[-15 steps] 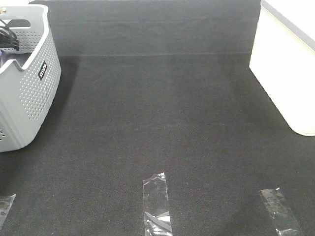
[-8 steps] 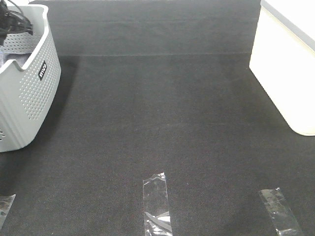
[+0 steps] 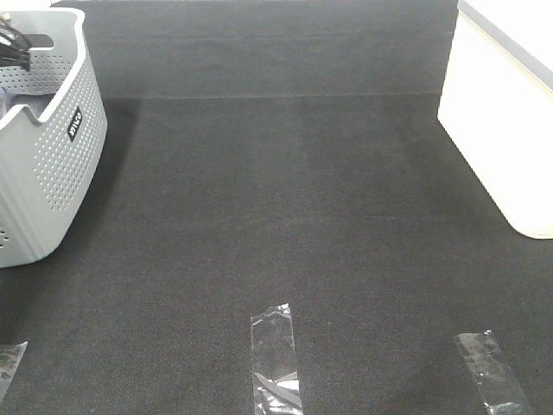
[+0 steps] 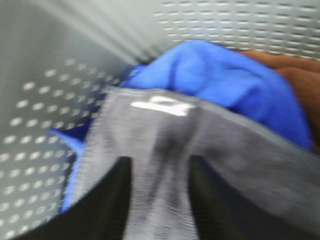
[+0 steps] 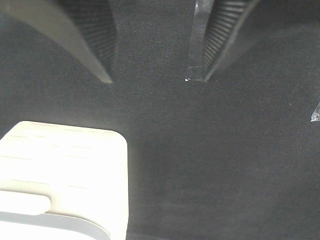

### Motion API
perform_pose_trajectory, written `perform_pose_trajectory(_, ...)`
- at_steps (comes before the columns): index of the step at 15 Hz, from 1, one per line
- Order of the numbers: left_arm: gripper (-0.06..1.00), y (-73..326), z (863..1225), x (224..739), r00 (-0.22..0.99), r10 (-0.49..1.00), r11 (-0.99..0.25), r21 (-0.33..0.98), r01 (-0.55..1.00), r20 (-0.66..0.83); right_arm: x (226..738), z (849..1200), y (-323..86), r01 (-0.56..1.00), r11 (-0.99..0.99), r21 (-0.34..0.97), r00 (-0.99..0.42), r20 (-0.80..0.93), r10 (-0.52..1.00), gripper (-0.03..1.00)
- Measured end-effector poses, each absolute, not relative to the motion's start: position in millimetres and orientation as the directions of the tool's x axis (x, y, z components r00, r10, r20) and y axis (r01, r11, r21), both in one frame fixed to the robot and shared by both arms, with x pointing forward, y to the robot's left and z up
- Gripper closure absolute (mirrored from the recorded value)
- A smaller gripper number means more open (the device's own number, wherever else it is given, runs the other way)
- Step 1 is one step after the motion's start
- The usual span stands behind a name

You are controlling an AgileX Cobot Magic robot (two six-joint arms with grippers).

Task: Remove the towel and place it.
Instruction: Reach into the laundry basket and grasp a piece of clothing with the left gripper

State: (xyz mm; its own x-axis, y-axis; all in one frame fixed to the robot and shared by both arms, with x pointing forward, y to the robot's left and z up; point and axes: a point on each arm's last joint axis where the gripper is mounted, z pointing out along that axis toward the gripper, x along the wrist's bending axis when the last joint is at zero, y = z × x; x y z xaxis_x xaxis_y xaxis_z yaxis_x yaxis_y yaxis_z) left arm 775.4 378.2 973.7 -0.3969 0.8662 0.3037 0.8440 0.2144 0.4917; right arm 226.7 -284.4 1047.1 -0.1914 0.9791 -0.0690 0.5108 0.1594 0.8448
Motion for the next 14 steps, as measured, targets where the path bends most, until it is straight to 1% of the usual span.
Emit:
perform_pose_trajectory(2,0.49,389.8,973.5,773.2,-0.428,0.854,0.248,0.493,0.834,0.296,226.7,1047.1,-284.5,0.511,0.16,0.844,-0.19,-0.071,0.979,0.47)
perform_pose_trajectory(4,0.49,392.0,972.6,772.6,-0.427,0.859,0.256,0.485,0.836,0.282,226.7,1047.0,-284.8,0.511,0.161,0.844,-0.189,-0.073,0.979,0.47)
perform_pose_trajectory(6,0.49,382.0,970.1,773.9,-0.382,0.892,0.241,0.462,0.854,0.241,226.8,1047.0,-285.2,0.512,0.163,0.843,-0.186,-0.077,0.98,0.47)
perform_pose_trajectory(8,0.49,372.6,970.3,773.6,-0.368,0.912,0.258,0.441,0.859,0.181,226.8,1046.9,-285.3,0.512,0.164,0.843,-0.185,-0.078,0.98,0.47)
perform_pose_trajectory(10,0.49,367.8,978.1,770.3,-0.35,0.926,0.265,0.42,0.868,0.139,226.8,1046.9,-285.5,0.512,0.165,0.843,-0.184,-0.08,0.98,0.47)
perform_pose_trajectory(14,0.49,359.8,1008.2,765.0,-0.303,0.951,0.245,0.447,0.86,0.063,226.8,1046.9,-285.9,0.513,0.167,0.842,-0.181,-0.083,0.98,0.47)
